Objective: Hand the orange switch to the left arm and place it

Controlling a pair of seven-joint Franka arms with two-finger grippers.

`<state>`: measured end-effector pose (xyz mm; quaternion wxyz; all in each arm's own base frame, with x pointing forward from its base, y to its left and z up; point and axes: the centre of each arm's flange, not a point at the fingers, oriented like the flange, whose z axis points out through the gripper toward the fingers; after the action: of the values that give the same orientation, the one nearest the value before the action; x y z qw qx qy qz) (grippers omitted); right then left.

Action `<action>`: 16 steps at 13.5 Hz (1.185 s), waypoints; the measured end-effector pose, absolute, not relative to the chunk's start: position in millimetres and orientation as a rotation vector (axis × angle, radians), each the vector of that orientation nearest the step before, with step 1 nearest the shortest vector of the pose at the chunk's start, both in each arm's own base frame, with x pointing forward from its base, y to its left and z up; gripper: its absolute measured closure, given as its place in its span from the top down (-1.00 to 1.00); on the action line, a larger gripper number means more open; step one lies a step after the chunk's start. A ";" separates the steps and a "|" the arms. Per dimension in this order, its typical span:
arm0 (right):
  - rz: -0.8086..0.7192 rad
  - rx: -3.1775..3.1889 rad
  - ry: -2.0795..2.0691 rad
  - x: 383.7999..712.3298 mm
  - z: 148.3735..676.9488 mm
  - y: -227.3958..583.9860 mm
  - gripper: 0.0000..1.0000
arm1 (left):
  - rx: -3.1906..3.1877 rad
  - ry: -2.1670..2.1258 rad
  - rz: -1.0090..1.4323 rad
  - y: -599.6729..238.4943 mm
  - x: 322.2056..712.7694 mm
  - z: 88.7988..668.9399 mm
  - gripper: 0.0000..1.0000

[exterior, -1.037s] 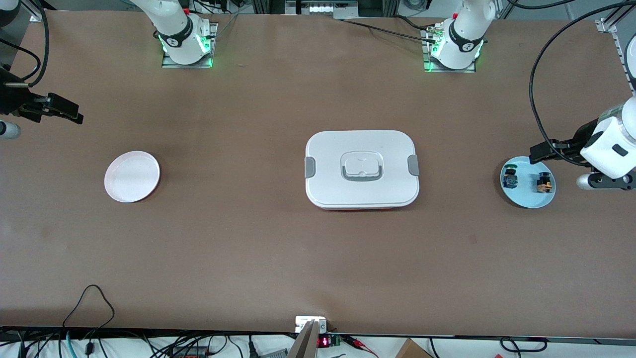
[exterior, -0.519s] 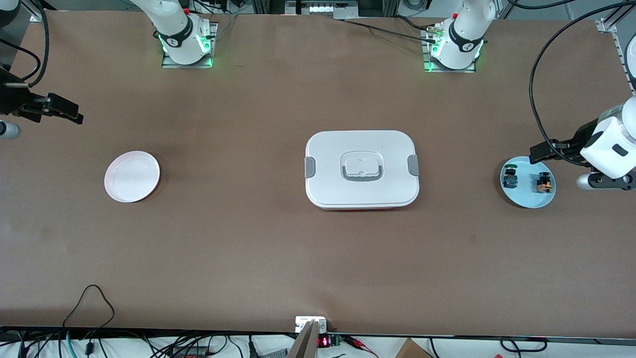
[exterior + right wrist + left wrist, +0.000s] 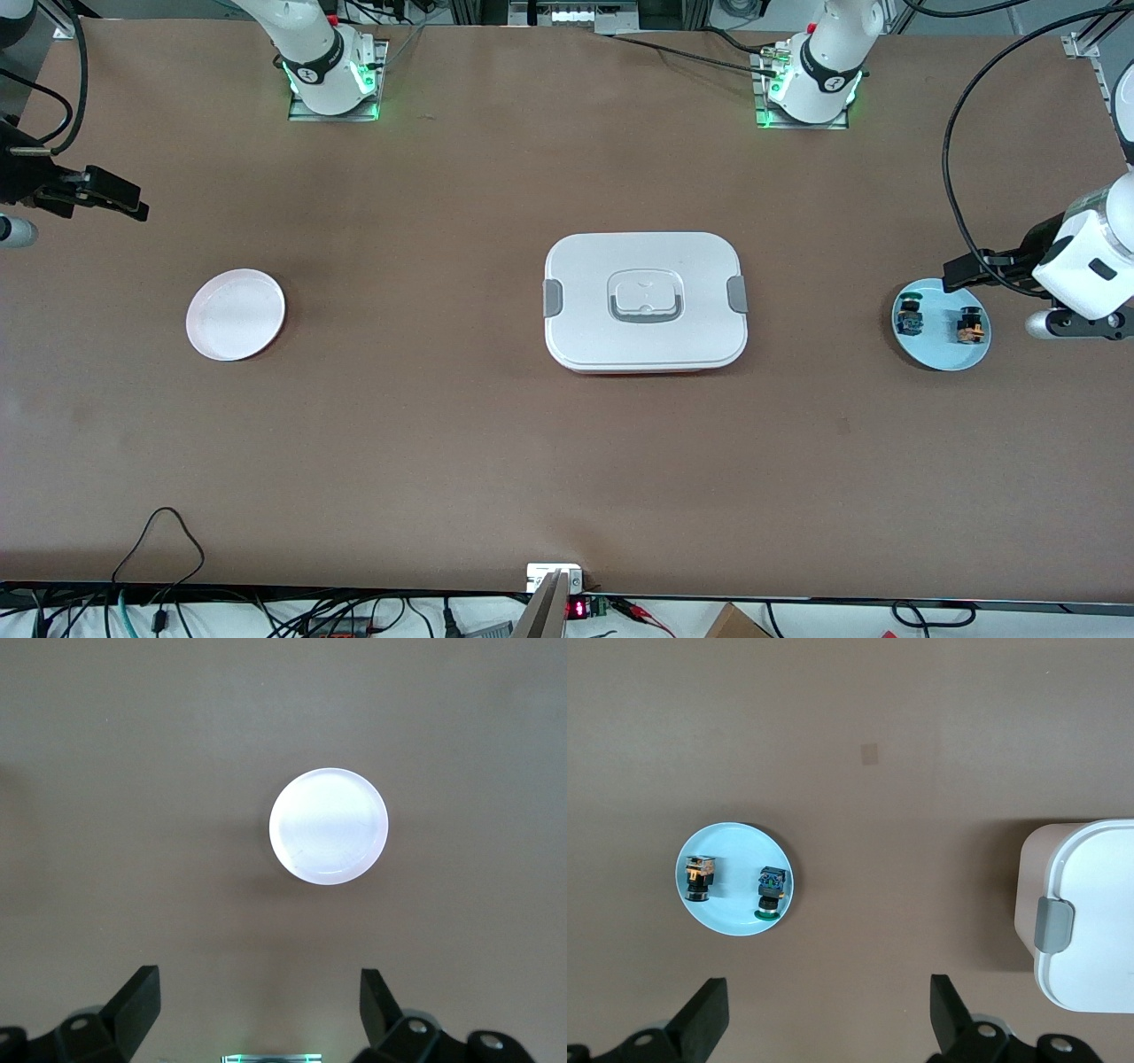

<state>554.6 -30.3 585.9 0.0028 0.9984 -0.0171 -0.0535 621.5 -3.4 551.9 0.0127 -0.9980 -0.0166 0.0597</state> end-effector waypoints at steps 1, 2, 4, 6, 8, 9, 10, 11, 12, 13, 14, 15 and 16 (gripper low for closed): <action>-0.168 3.131 -0.052 554.7 585.9 -29.6 1.00 | -3.110 -0.052 0.186 -3.4 621.5 552.0 1.00; -0.167 3.131 -0.049 554.7 586.0 -28.9 1.00 | -3.102 -0.062 0.161 3.9 618.0 559.0 1.00; -0.166 3.131 -0.046 554.7 586.3 -27.8 1.00 | -3.094 -0.080 0.082 25.8 594.2 593.8 1.00; -0.169 3.131 -0.043 554.5 586.3 -26.8 1.00 | -3.096 -0.092 0.027 34.9 573.8 618.8 1.00; -0.170 3.131 -0.043 554.4 586.3 -26.8 1.00 | -3.100 -0.085 0.010 31.8 571.0 622.9 1.00; -0.170 3.131 -0.043 554.4 586.2 -26.8 1.00 | -3.100 -0.074 0.013 28.0 573.0 619.9 1.00; -0.171 3.131 -0.043 554.3 586.2 -26.8 1.00 | -3.101 -0.061 0.016 23.2 575.2 616.7 1.00; -0.171 3.131 -0.043 554.3 586.2 -26.8 1.00 | -3.101 -0.050 0.018 19.3 577.1 614.1 1.00; -0.171 3.131 -0.043 554.3 586.2 -26.8 1.00 | -3.101 -0.046 0.019 17.7 578.0 612.9 1.00; -0.171 3.131 -0.043 554.3 586.2 -26.8 1.00 | -3.101 -0.046 0.017 17.9 578.2 612.9 1.00; -0.171 3.131 -0.043 554.3 586.2 -26.8 1.00 | -3.101 -0.047 0.015 18.3 578.4 613.1 1.00; -0.171 3.131 -0.043 554.3 586.2 -26.8 1.00 | -3.101 -0.048 0.014 18.4 578.4 613.1 1.00; -0.171 3.131 -0.043 554.3 586.2 -26.8 1.00 | -3.099 -0.048 0.014 18.8 578.4 613.1 1.00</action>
<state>554.3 -26.8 586.2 0.0028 0.9984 -0.0138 -0.0547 578.4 18.8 613.1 0.0211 -0.9996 -0.0155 0.0045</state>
